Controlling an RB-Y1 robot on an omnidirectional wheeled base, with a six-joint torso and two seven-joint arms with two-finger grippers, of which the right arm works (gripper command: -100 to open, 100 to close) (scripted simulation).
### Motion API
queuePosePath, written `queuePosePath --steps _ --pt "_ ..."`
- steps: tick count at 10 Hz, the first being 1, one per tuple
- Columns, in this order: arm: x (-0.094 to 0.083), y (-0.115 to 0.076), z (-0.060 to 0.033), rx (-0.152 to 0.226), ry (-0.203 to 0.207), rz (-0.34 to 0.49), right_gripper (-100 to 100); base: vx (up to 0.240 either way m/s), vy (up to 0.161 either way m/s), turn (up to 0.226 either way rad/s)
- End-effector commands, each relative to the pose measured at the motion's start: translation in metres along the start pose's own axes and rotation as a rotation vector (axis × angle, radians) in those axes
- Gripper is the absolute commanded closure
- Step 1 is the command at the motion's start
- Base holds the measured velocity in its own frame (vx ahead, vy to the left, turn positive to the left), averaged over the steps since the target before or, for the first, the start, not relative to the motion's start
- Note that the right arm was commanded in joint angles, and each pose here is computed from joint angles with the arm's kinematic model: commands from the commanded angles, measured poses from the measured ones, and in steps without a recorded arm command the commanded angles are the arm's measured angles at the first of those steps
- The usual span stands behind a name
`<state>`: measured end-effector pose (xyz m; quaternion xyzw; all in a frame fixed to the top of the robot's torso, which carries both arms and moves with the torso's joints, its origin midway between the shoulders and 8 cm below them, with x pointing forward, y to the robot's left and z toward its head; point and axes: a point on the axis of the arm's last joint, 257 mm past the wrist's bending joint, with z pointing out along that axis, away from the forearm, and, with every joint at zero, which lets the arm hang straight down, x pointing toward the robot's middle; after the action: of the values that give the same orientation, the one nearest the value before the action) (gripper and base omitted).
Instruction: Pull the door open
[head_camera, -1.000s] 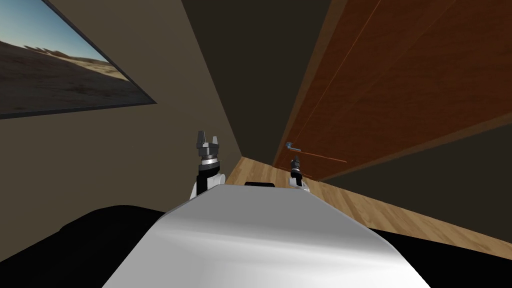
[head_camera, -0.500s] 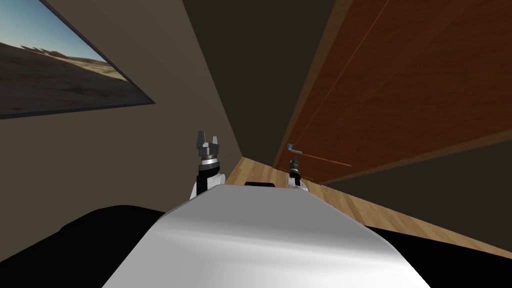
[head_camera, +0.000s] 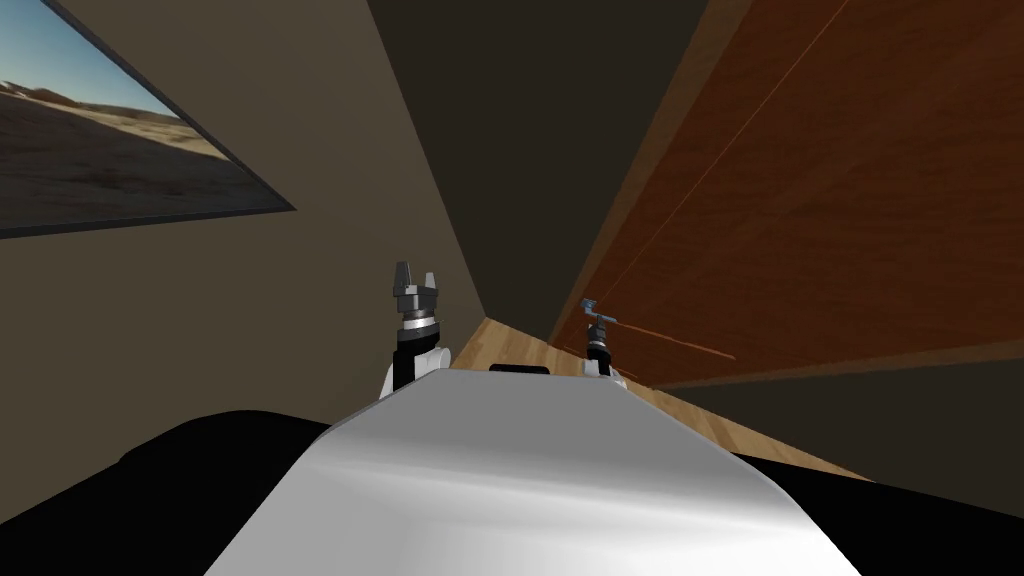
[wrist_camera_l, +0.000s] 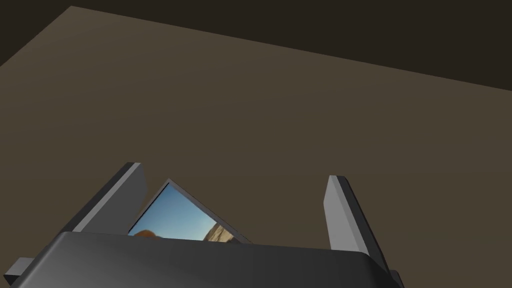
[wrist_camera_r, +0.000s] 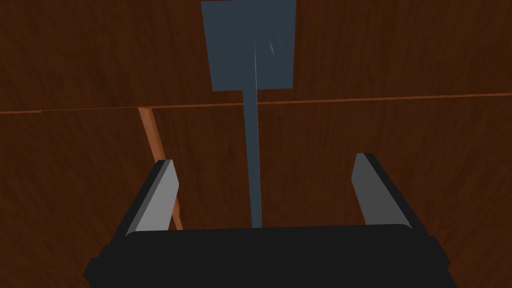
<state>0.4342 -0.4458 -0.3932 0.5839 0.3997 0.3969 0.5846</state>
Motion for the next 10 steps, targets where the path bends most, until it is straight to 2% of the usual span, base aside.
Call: queuePosePath --steps 1,3,4,5,10 --pt "-0.014 0.0 -0.0041 0.0 -0.015 0.002 -100 0.219 -0.026 0.102" --pt "-0.026 0.0 -0.0058 0.0 -0.027 0.003 -100 0.17 -0.023 0.062" --pt "-0.023 0.0 -0.006 0.001 -0.024 0.003 -100 0.053 -0.003 0.007" --pt "-0.023 0.0 -0.006 0.001 -0.024 0.003 100 0.0 0.0 0.0" --pt "-0.023 0.0 -0.006 0.001 -0.024 0.003 100 -0.011 0.001 0.002"
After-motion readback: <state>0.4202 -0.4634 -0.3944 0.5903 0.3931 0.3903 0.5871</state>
